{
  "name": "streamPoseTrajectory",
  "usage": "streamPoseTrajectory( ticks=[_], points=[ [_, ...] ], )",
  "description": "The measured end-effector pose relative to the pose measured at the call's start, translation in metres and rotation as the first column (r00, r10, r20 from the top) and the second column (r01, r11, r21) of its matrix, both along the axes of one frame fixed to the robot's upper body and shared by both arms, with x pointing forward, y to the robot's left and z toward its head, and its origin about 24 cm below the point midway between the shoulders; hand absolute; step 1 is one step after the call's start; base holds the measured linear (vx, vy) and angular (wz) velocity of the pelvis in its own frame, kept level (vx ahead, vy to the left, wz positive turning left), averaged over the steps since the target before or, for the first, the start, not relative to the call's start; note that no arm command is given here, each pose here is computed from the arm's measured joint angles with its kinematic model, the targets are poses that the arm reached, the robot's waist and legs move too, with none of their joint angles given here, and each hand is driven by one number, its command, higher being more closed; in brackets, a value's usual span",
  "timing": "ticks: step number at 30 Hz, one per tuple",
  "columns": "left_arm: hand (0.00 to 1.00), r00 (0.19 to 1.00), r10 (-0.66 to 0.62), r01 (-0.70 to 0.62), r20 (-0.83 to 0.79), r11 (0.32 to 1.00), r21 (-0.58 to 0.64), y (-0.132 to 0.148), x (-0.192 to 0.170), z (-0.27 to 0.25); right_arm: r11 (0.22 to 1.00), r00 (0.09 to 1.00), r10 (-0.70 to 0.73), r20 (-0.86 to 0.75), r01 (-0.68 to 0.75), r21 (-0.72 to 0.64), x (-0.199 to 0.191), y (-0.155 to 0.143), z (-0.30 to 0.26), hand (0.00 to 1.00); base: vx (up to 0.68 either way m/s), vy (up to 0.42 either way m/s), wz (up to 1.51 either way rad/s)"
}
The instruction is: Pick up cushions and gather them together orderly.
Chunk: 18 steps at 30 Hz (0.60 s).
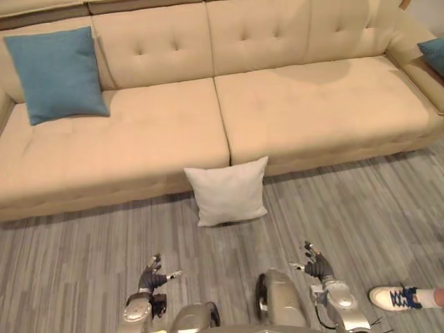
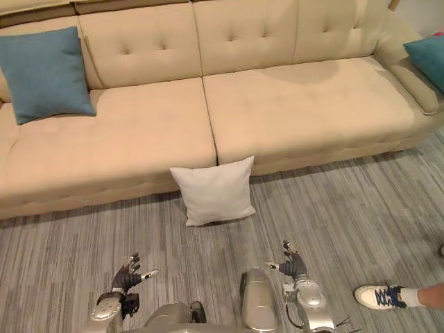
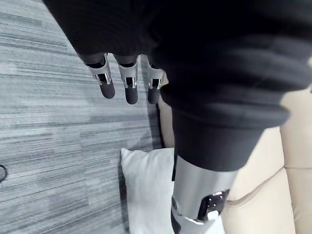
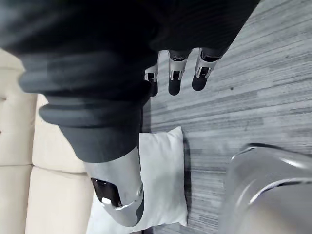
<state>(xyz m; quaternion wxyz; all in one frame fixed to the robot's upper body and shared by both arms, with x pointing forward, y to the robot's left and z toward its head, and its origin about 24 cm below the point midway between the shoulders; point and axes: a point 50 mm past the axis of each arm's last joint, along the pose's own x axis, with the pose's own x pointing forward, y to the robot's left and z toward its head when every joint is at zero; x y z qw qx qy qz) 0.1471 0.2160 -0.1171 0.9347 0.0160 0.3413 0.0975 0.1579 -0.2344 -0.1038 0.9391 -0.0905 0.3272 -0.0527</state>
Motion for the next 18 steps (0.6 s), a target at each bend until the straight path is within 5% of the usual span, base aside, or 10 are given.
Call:
streamPoseTrajectory(
  ticks=[8,18],
  points=[
    [0.00,1.000,0.002,-0.001,0.015,0.999,-0.054,-0.017,0.000,-0.002,1.000,0.997,-0.019,0.071,0.020,-0.014,0.011,-0.003,0.011,0.00,0.42,-0.133,0.19],
    [0.00,1.000,-0.009,0.009,0.018,1.000,-0.028,-0.011,0.005,0.000,0.997,0.995,-0.058,0.079,0.062,-0.043,0.017,-0.009,0.012,0.00,0.11,0.127,-0.05]
  ],
)
